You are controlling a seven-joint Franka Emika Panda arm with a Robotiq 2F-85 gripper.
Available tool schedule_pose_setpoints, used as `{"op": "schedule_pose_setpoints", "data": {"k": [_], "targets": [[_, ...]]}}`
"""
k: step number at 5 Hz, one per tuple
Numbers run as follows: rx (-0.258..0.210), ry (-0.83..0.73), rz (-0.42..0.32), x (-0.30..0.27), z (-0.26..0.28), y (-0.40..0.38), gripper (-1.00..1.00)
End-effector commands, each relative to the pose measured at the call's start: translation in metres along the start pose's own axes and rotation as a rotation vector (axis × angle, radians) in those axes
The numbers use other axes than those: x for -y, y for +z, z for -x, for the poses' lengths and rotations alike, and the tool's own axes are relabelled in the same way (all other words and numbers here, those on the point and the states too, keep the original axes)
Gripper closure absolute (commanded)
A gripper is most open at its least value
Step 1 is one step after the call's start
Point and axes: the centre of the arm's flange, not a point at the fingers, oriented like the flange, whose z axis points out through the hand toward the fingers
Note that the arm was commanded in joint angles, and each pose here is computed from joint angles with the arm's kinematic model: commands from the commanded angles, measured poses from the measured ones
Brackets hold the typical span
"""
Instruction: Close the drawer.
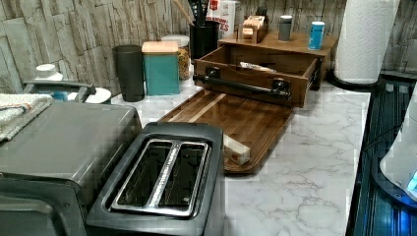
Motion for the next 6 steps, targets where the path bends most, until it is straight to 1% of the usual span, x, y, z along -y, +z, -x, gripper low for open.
{"op": "schedule_pose_setpoints", "data": {"k": [1,2,3,5,6], "targets": [[0.000,0.000,0.000,0.000,0.000,0.000,1.00],[0.028,-0.107,0.005,0.008,0.006,0.017,1.00],[0.036,-0.290,0.001,0.009,0.014,0.044,1.00],[-0.032,-0.546,0.033,0.004,0.035,0.093,1.00],[-0.081,-0.704,0.105,0.003,0.046,0.126,1.00]]}}
